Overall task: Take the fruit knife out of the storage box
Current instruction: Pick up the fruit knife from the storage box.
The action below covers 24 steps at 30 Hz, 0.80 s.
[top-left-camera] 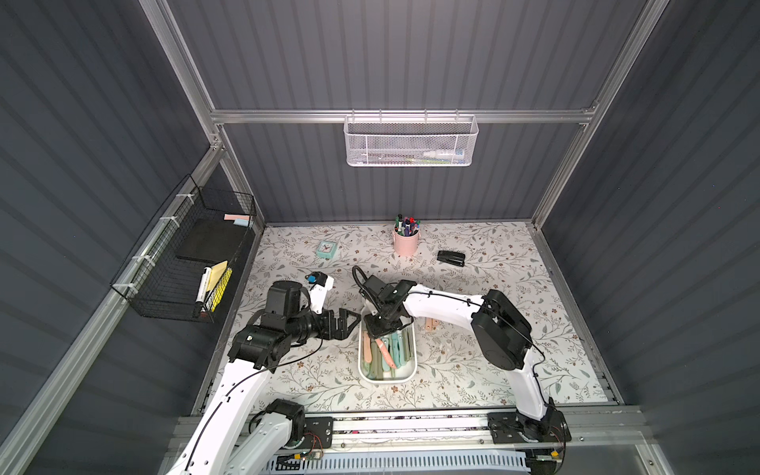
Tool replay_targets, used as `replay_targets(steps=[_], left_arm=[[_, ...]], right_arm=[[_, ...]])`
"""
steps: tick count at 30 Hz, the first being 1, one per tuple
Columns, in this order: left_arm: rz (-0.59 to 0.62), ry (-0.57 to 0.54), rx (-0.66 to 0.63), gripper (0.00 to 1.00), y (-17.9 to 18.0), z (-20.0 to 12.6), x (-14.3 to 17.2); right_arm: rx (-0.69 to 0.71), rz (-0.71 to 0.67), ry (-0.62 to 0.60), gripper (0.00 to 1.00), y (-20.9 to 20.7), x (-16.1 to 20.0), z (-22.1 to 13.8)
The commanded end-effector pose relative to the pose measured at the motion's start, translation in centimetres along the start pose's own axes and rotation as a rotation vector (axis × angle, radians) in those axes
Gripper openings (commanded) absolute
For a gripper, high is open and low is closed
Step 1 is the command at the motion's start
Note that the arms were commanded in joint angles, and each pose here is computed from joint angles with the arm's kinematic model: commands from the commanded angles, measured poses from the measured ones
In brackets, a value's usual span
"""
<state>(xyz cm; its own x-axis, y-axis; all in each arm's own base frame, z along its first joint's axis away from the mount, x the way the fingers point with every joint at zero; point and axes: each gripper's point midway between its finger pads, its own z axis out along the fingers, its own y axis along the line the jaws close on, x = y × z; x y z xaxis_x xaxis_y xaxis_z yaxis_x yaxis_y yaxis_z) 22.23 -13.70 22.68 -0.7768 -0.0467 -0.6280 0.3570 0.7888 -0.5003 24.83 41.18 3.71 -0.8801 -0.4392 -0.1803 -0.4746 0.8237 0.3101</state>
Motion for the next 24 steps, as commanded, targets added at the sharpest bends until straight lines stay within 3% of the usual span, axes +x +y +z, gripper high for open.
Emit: replay_targets(steps=[1, 6, 24], left_arm=[[0.009, 0.016, 0.012, 0.99, -0.2, 0.1, 0.6], [0.01, 0.014, 0.011, 0.99, -0.2, 0.0, 0.6], [0.005, 0.018, 0.007, 0.99, -0.1, 0.2, 0.6]], right_arm=[[0.02, 0.016, 0.063, 0.28, -0.5, 1.3, 1.6], [0.02, 0.019, 0.063, 0.18, -0.5, 1.4, 1.4], [-0.01, 0.076, -0.064, 0.1, -0.9, -0.1, -3.4]])
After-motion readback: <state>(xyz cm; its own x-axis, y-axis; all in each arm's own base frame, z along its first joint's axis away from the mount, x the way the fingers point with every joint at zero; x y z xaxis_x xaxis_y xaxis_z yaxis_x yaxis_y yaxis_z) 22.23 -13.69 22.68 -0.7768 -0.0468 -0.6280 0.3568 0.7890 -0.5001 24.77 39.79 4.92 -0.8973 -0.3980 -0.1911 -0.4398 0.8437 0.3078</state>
